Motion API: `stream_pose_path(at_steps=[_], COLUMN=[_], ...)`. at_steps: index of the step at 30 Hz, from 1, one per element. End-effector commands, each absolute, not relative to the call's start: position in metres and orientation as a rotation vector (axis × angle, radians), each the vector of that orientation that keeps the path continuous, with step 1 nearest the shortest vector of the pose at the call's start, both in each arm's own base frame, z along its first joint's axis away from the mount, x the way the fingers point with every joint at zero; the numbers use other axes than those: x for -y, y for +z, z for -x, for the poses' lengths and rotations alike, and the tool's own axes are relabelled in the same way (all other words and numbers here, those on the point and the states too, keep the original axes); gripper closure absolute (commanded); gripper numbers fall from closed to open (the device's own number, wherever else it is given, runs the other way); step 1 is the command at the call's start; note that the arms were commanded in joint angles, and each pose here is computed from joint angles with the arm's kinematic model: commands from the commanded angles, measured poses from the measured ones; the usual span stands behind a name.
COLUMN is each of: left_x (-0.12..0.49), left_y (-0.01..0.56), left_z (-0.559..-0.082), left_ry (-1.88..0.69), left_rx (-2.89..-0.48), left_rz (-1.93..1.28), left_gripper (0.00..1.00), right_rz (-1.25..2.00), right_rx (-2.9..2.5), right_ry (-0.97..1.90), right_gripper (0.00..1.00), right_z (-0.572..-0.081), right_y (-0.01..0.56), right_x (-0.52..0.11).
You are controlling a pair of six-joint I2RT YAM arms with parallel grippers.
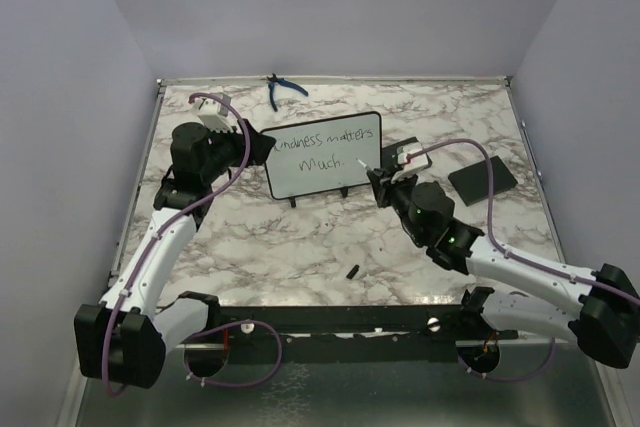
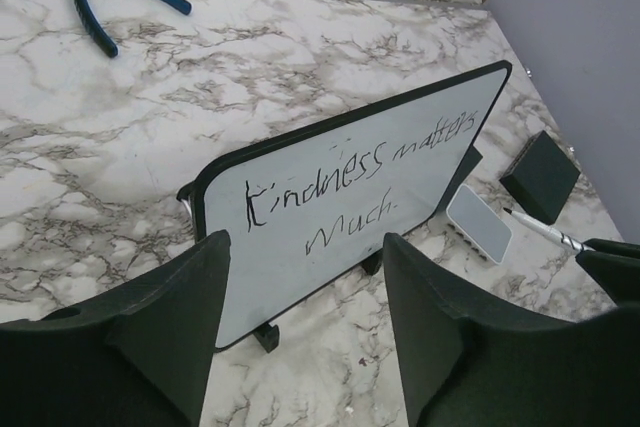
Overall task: Write a sentence on the whiteboard
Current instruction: Write a sentence on the whiteboard, then pick up the pen cap from the center of the board.
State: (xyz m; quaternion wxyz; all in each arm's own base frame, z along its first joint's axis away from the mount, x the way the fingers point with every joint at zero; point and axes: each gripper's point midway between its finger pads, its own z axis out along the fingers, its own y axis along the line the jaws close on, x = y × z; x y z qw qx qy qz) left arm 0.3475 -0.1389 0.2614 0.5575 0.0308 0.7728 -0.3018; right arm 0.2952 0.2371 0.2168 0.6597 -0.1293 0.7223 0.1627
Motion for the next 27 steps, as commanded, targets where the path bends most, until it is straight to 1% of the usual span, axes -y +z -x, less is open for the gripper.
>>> stream_pose_path(at_steps=[1,3,5,10,13,15,20,24,27], left_x=[0.13,0.125,0.122,0.118,0.137,0.161,0.228,0.267,0.29], left_y=[0.277,0.284,0.284,0.283,0.284,0.28,0.241,0.187,0.155], left_z=[-0.345,-0.345,-0.341,-0.318,-0.295,-0.277,-0.223,-0.185,-0.162], left_ry=[-0.628,-0.596,-0.573,-0.461,-0.467,-0.53,-0.708,-0.728,-0.788], left_rx=[-1.772,-1.75,-1.76,-1.784,-1.801,-1.826,-1.932,-2.032,-2.079], left_rz=[-0.107,-0.112,-0.112,-0.168,-0.249,-0.306,-0.44,-0.538,-0.577], left_gripper=[0.28,0.22,0.21,0.21,0.23,0.25,0.28,0.28,0.28], right_rz=[0.268,0.286,0.318,0.32,0.264,0.206,0.136,0.072,0.045], right_rx=[-1.797,-1.832,-1.903,-2.039,-2.104,-2.146,-2.194,-2.184,-2.158], right_ry=[0.303,0.311,0.298,0.266,0.23,0.188,0.176,0.181,0.21], right_gripper=[0.99,0.99,0.99,0.99,0.99,0.99,0.99,0.99,0.99], right_z=[-0.28,-0.274,-0.267,-0.247,-0.237,-0.233,-0.223,-0.219,-0.217], right_y=[0.192,0.192,0.189,0.18,0.177,0.175,0.164,0.159,0.162], right_x=[-0.212,-0.211,-0.208,-0.193,-0.178,-0.166,-0.156,-0.147,-0.145])
